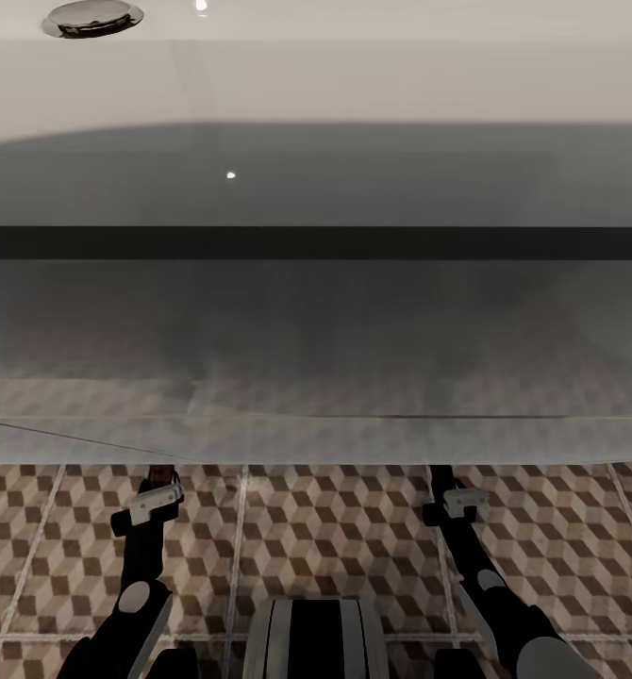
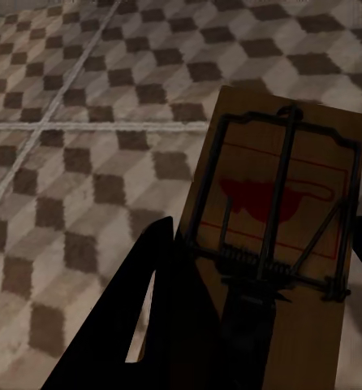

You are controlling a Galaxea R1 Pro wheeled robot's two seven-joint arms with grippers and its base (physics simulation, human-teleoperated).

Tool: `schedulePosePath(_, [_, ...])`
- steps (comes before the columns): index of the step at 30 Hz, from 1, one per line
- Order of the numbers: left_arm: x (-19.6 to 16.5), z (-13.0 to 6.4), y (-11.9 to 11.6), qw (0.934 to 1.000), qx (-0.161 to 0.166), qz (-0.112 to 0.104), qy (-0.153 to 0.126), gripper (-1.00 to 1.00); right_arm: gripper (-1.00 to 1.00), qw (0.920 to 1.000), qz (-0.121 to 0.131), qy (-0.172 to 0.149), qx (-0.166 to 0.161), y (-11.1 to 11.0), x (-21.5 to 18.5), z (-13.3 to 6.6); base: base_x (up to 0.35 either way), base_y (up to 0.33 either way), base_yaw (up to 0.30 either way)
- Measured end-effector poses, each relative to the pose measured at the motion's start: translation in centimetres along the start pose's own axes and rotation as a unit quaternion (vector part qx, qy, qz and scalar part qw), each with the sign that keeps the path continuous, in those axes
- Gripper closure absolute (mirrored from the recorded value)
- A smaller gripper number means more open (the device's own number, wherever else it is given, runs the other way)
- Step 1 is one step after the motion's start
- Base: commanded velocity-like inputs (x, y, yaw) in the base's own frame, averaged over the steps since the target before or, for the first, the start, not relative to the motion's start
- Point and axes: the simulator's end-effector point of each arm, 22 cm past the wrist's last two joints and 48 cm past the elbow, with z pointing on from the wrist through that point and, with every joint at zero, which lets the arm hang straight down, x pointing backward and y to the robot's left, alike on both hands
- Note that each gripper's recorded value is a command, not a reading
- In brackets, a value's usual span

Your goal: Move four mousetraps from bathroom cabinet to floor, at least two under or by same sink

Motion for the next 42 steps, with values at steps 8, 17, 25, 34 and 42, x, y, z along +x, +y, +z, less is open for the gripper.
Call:
schedulePosePath(8, [-0.3, -0.1, -0.6, 1.0, 0.006, 0.006, -0.005, 1.0, 1.0, 1.0, 0.001, -0.009, 0.001, -0.1, -0.8, 0.3, 0.0, 0.0, 0.0])
schedulePosePath(17, [-1.4, 0.1, -0.7, 0.9999, 0.006, -0.001, -0.015, 1.0, 1.0, 0.9999, 0.001, -0.017, 0.004, -0.3, -1.5, 0.5, 0.0, 0.0, 0.0])
schedulePosePath(25, [-3.1, 0.2, -1.3, 0.9994, 0.007, -0.014, -0.032, 1.0, 1.0, 0.9998, 0.001, -0.021, 0.005, -0.3, -1.9, 0.6, 0.0, 0.0, 0.0])
schedulePosePath(34, [-3.2, 0.3, -1.4, 0.9994, 0.006, -0.014, -0.032, 1.0, 1.0, 0.9998, 0.001, -0.021, 0.005, -0.3, -1.9, 0.6, 0.0, 0.0, 0.0])
schedulePosePath(42, [-3.0, 0.2, -1.7, 0.9994, 0.012, -0.013, -0.03, 1.0, 1.0, 0.9994, 0.001, -0.034, 0.005, -0.4, -3.0, 0.9, 0.0, 0.0, 0.0])
